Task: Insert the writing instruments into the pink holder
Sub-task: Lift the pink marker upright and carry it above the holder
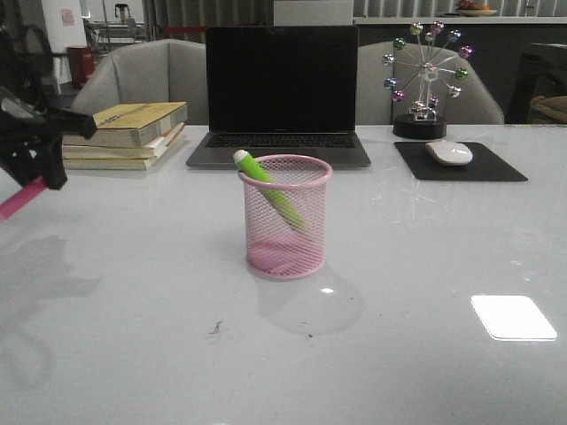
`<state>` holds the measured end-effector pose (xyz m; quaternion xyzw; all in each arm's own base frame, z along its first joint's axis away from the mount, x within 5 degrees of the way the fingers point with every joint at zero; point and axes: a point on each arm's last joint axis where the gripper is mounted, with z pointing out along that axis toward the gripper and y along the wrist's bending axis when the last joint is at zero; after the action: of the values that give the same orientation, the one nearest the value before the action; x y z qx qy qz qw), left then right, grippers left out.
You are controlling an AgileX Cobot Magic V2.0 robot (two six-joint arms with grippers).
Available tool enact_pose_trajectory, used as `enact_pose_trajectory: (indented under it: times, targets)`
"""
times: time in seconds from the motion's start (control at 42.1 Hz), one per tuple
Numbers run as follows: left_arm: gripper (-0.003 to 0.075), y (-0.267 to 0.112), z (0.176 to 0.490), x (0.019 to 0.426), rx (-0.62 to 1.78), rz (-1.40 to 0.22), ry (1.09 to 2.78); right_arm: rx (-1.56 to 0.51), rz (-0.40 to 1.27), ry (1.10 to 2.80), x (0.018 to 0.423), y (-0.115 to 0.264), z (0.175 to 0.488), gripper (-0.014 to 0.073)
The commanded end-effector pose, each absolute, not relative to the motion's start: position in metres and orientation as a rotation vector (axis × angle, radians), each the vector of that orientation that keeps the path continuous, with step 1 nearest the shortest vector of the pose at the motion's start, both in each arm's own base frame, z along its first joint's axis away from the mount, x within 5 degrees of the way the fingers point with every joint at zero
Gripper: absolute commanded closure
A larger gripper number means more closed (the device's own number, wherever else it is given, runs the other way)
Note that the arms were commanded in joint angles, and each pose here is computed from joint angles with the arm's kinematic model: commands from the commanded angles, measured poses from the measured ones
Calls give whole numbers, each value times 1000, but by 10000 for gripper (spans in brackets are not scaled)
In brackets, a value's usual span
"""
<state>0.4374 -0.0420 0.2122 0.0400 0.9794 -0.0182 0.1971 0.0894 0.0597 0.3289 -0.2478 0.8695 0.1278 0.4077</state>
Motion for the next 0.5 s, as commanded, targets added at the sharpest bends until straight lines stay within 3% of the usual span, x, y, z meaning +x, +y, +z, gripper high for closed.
enact_pose_trajectory:
  times: [0.0, 0.19, 0.475]
  targets:
    - [629, -46, 277, 419, 128, -74, 2520, -593, 341, 2107, 92, 60, 342, 200]
    - [629, -60, 315, 369, 190, -120, 2300, -593, 341, 2107, 92, 60, 342, 200]
    - [629, -98, 329, 296, 231, -274, 1889, -593, 341, 2107, 92, 60, 342, 200]
